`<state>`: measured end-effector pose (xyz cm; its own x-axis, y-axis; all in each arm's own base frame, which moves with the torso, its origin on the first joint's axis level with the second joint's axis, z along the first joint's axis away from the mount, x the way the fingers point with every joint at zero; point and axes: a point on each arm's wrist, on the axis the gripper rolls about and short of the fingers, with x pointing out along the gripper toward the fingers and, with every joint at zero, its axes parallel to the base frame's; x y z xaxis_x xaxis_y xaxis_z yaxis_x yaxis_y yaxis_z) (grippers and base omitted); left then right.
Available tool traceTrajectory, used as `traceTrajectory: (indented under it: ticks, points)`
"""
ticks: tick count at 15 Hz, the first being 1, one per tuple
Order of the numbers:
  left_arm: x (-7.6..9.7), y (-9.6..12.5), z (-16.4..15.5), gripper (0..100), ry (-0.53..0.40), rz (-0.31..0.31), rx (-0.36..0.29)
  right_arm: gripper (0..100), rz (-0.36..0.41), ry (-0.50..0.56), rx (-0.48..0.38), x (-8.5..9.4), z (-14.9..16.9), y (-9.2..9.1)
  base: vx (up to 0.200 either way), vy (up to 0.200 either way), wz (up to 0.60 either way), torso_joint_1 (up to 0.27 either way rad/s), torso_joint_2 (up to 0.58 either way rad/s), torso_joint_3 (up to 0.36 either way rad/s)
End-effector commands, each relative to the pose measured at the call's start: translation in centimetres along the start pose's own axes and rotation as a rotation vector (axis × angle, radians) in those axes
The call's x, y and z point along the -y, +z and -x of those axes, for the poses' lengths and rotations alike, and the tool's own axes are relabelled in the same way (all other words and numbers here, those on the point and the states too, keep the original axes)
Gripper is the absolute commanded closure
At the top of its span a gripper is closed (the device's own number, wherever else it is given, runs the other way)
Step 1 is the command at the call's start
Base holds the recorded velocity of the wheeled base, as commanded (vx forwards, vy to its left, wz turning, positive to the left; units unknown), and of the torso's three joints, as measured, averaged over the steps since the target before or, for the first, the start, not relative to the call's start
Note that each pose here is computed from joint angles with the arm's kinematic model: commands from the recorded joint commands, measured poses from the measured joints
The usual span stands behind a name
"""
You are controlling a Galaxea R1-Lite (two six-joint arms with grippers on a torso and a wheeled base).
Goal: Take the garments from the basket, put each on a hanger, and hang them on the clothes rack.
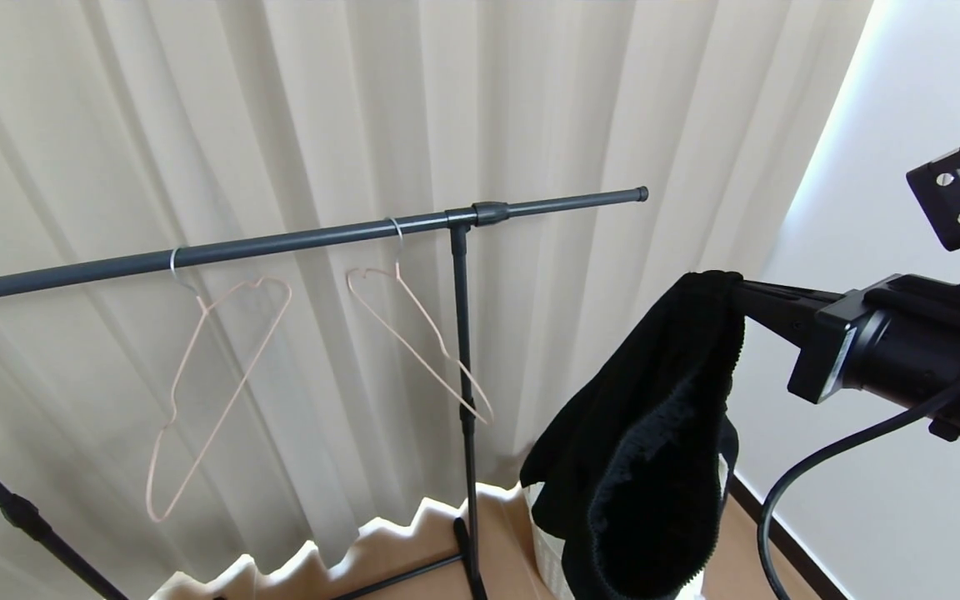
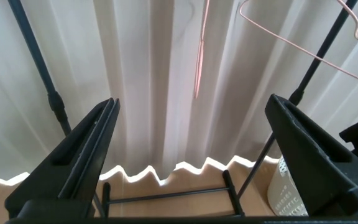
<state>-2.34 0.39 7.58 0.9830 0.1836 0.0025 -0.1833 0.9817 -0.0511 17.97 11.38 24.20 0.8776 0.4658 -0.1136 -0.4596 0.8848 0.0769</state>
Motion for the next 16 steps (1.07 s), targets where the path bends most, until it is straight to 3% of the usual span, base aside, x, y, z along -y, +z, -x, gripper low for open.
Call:
traceTrajectory:
  ticks: [1,7,13,16]
  points:
    - [0.00,0.03,-0.01,0,0.001,0.002,0.001,100,0.000,-0.011,-0.011,0.22,-0.32,-0.21,0.000,0.000,0.60,0.007,0.01,0.007]
    - [0.00,-0.03,-0.02,0,0.001,0.001,-0.002,100,0.002,-0.013,-0.017,0.24,-0.31,-0.38,0.000,0.000,0.60,0.007,0.00,0.002]
    - [0.00,0.01,-0.01,0,0.001,0.001,-0.001,100,0.004,-0.014,-0.015,0.27,-0.27,-0.35,-0.167,0.000,0.00,0.003,0.00,-0.001]
    - [0.00,0.03,-0.01,0,0.001,0.002,0.001,100,0.017,-0.014,-0.017,0.27,-0.27,-0.40,0.000,0.000,0.00,0.000,0.00,0.000]
